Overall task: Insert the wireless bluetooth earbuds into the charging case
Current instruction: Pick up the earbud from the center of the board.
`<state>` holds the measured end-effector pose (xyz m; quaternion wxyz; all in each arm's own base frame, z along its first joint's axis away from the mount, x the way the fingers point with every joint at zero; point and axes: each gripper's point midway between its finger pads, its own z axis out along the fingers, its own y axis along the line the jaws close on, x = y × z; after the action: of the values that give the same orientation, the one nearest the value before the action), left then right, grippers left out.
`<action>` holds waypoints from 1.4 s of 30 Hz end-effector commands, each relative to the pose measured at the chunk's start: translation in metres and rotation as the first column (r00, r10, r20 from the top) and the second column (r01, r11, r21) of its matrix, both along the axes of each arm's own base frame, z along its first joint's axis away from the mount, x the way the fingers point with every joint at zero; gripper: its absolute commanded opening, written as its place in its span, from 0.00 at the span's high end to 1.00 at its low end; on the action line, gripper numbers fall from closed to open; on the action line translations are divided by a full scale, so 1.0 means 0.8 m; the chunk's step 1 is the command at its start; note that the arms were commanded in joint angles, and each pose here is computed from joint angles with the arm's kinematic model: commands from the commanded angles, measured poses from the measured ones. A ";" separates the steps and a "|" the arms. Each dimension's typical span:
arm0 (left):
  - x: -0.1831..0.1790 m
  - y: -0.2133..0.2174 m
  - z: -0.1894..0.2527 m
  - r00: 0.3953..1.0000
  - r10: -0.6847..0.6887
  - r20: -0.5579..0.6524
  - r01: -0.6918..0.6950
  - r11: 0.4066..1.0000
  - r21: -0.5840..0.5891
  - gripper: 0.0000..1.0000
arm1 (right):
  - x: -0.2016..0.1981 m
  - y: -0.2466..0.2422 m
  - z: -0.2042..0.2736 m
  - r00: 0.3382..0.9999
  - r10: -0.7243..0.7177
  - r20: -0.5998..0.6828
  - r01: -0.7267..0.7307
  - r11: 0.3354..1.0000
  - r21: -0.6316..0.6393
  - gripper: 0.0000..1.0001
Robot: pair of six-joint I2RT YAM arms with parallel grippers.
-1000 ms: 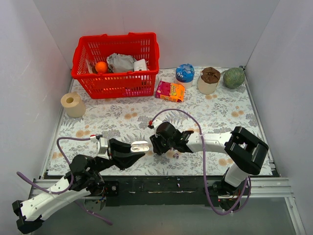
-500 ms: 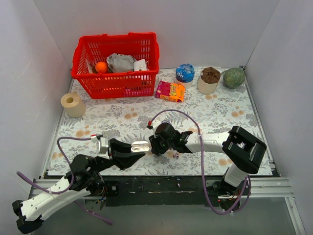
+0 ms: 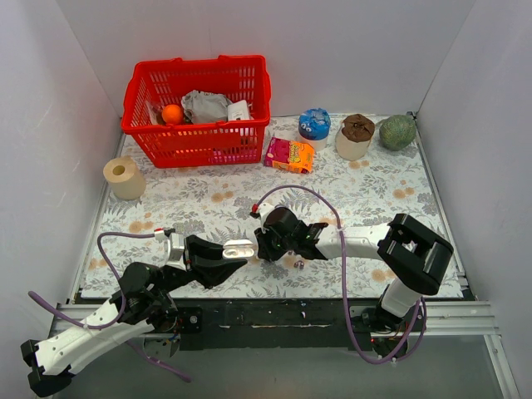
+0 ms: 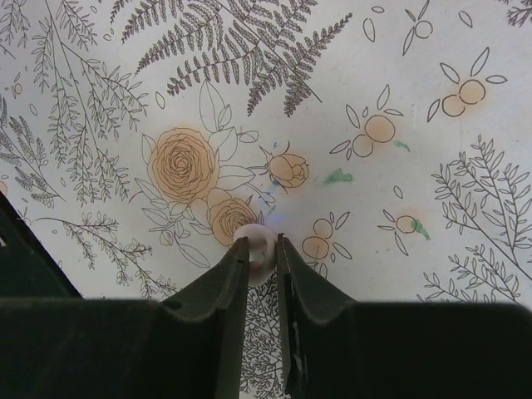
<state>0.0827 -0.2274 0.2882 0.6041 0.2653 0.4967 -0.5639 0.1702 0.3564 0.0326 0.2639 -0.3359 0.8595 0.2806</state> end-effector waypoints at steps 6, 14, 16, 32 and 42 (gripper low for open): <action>0.003 -0.004 -0.007 1.000 0.001 -0.011 -0.001 1.000 0.017 1.00 | -0.024 -0.027 -0.037 0.997 0.001 -0.071 -0.007 0.997 -0.081 0.72; 0.001 -0.003 -0.006 1.000 -0.004 -0.012 0.004 1.000 0.010 1.00 | -0.025 -0.029 -0.040 0.997 -0.005 -0.074 -0.001 0.996 -0.085 0.72; 0.001 -0.003 -0.006 1.000 -0.005 -0.013 0.005 1.000 0.009 1.00 | -0.024 -0.029 -0.039 0.998 -0.009 -0.068 0.003 0.997 -0.080 0.76; 0.006 -0.004 -0.006 1.000 0.015 0.006 -0.015 1.000 0.027 1.00 | -0.007 -0.088 0.194 0.950 0.021 0.312 -0.035 0.999 0.042 0.99; 0.012 -0.023 0.010 0.994 0.006 0.113 -0.005 1.000 -0.010 1.00 | -0.109 -0.138 0.363 0.814 0.331 0.478 -0.438 0.890 0.130 0.99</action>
<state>0.0935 -0.2423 0.2780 0.6092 0.2854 0.5022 -0.5433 0.1181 0.2670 0.3345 0.4869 -0.4412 0.6709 0.3438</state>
